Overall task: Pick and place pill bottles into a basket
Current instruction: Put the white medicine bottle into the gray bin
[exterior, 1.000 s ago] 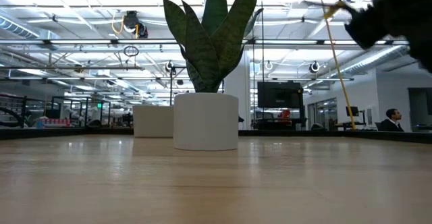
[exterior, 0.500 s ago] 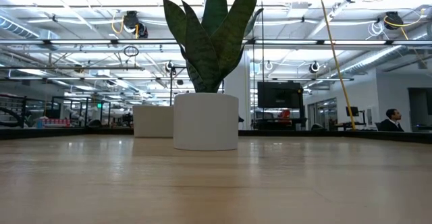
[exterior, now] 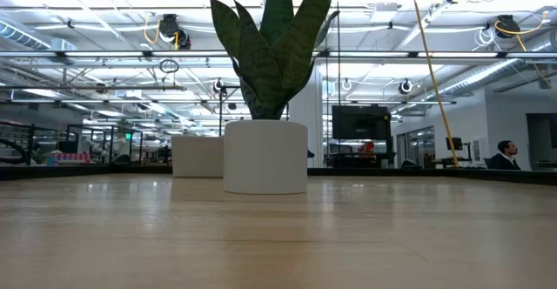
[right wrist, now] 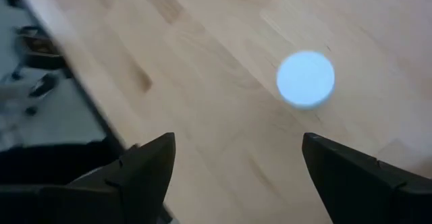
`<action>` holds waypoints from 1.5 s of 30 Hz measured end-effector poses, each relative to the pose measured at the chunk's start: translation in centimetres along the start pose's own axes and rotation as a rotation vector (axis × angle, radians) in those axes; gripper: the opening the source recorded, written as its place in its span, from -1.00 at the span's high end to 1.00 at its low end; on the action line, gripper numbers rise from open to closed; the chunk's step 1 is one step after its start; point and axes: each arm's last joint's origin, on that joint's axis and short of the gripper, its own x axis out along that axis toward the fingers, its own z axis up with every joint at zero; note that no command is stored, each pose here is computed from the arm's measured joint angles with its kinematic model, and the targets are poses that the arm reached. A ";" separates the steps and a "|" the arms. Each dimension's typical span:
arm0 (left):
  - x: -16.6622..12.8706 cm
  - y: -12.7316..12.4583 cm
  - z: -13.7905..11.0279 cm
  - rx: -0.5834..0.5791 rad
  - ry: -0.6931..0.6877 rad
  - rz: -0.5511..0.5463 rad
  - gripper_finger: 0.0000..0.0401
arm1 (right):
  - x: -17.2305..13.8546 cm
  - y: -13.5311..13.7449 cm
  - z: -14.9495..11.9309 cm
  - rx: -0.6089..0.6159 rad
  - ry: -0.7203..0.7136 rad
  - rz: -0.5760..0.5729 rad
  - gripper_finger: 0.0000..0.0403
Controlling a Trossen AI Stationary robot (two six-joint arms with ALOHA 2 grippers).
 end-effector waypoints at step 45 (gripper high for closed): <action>-0.1 0.4 0.8 -0.146 0.041 -0.027 -0.11 | 14.9 -1.7 -5.3 -0.011 -0.510 -0.487 -0.28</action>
